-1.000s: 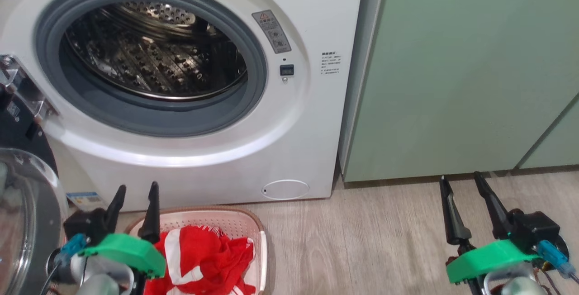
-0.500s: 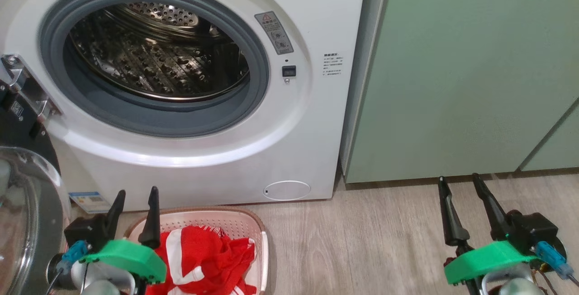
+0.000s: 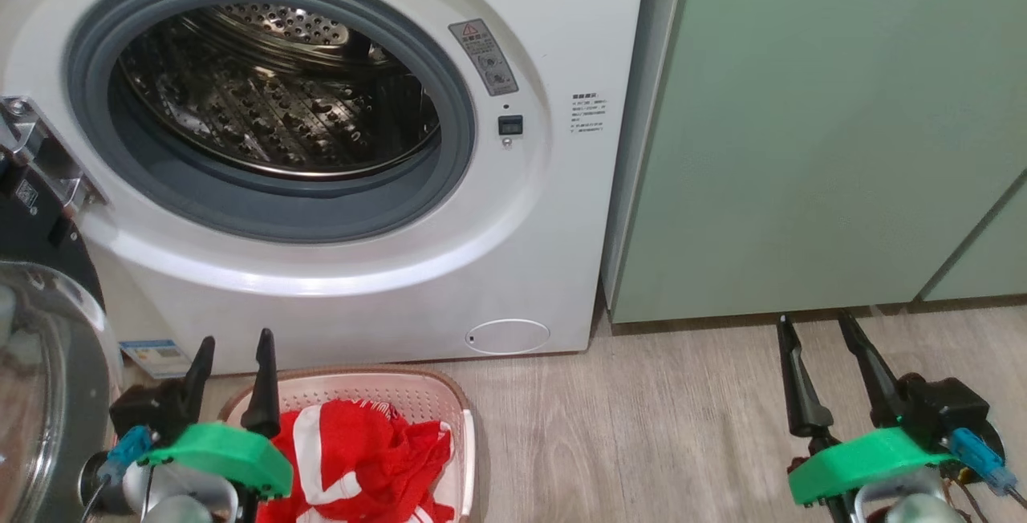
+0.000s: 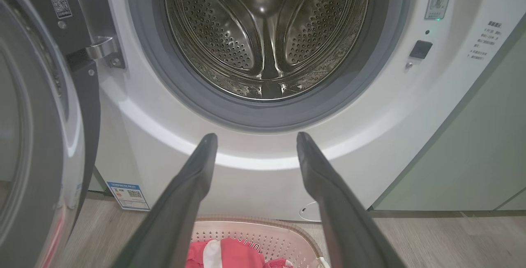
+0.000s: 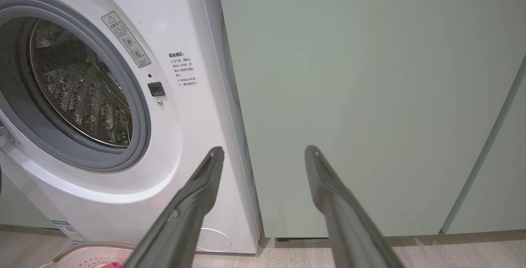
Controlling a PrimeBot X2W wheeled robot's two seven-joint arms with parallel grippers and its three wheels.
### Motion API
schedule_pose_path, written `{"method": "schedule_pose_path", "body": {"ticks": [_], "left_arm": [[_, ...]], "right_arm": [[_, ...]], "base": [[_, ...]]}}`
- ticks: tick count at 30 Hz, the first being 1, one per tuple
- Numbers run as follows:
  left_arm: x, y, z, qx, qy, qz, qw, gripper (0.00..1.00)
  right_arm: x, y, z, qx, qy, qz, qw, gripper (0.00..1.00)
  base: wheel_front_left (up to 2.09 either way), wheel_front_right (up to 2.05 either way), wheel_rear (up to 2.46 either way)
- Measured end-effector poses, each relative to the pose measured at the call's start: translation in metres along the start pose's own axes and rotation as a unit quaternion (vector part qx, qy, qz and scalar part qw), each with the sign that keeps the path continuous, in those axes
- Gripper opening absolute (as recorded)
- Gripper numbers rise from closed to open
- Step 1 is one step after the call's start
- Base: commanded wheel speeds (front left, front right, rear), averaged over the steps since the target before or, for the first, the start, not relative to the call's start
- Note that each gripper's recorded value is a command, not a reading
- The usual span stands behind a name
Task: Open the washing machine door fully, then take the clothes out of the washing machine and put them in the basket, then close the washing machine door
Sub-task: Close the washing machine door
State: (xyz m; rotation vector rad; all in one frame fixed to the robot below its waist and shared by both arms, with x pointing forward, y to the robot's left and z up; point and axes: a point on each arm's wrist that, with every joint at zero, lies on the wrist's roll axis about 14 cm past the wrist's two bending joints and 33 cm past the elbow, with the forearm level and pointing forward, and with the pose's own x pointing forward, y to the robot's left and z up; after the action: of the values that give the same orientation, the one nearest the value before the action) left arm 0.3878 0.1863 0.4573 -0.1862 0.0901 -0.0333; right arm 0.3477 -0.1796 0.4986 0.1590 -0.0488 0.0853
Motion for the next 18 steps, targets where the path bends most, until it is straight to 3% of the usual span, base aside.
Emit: {"method": "schedule_pose_path", "body": {"ticks": [10, 18], "left_arm": [[-0.0011, 0.0009, -0.0004, 0.001, 0.000, 0.004, 1.000, 1.00], [0.0003, -0.0014, 0.0018, 0.000, -0.003, 0.002, 1.000, 1.00]], "right_arm": [[-0.0001, 0.0003, 0.0004, 0.000, 0.000, 0.001, 1.000, 1.00], [0.0000, 0.0008, 0.0002, 0.000, 0.000, 0.002, 1.000, 1.00]], "base": [[-0.05, 0.05, 0.00], [-1.21, 1.21, 0.00]]}}
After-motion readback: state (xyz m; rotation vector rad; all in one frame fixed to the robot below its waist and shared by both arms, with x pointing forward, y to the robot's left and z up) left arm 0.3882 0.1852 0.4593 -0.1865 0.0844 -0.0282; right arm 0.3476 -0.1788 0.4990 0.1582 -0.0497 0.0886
